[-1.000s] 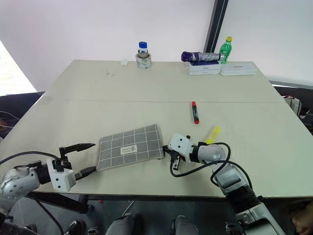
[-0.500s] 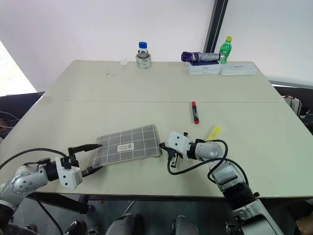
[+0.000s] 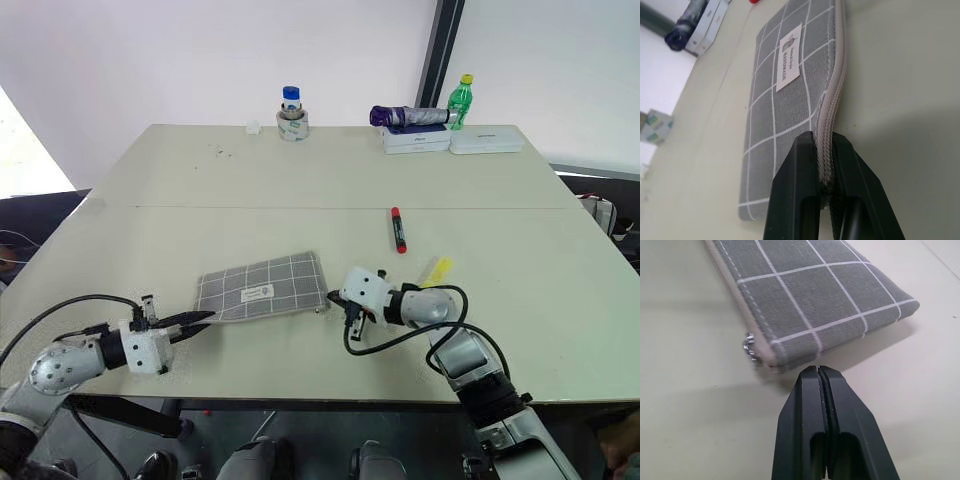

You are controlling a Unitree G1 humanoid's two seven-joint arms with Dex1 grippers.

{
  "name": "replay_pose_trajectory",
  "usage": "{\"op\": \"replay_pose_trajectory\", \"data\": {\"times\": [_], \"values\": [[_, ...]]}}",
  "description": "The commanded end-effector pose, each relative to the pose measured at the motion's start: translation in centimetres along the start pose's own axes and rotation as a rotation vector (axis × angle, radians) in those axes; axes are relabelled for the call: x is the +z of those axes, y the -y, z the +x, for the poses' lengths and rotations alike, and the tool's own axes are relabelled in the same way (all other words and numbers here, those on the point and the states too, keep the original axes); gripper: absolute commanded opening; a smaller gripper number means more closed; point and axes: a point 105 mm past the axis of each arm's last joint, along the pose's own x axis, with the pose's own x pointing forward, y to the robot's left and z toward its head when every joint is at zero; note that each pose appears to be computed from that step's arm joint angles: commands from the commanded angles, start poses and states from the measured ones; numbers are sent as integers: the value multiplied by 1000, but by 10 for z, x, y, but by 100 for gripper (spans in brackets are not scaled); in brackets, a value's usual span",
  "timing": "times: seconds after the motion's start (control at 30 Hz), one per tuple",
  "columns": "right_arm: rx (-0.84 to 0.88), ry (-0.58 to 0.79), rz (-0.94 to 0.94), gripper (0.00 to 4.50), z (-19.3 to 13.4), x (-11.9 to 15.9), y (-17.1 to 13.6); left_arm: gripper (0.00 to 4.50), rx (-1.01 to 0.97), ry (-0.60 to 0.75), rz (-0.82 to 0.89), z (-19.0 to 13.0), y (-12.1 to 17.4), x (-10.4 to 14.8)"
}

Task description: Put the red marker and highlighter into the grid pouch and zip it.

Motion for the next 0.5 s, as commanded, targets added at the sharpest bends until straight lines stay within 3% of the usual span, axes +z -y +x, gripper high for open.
{"op": "replay_pose_trajectory", "data": {"times": [0.03,0.07,0.17,0.37,0.4,0.5], "values": [[-93,68,51,0,-19,19,31,2,110,21,-192,-2,-26,11],[-98,71,73,0,-22,20,34,2,121,17,-216,-2,-29,12],[-158,118,150,91,-33,25,50,0,179,-8,-271,-7,-39,13],[-128,173,285,412,-32,32,38,0,282,14,-377,-6,-49,24],[-111,180,306,446,-28,34,32,0,281,13,-374,-4,-47,26],[-101,203,327,446,-14,41,22,0,289,17,-374,0,-48,30]]}}
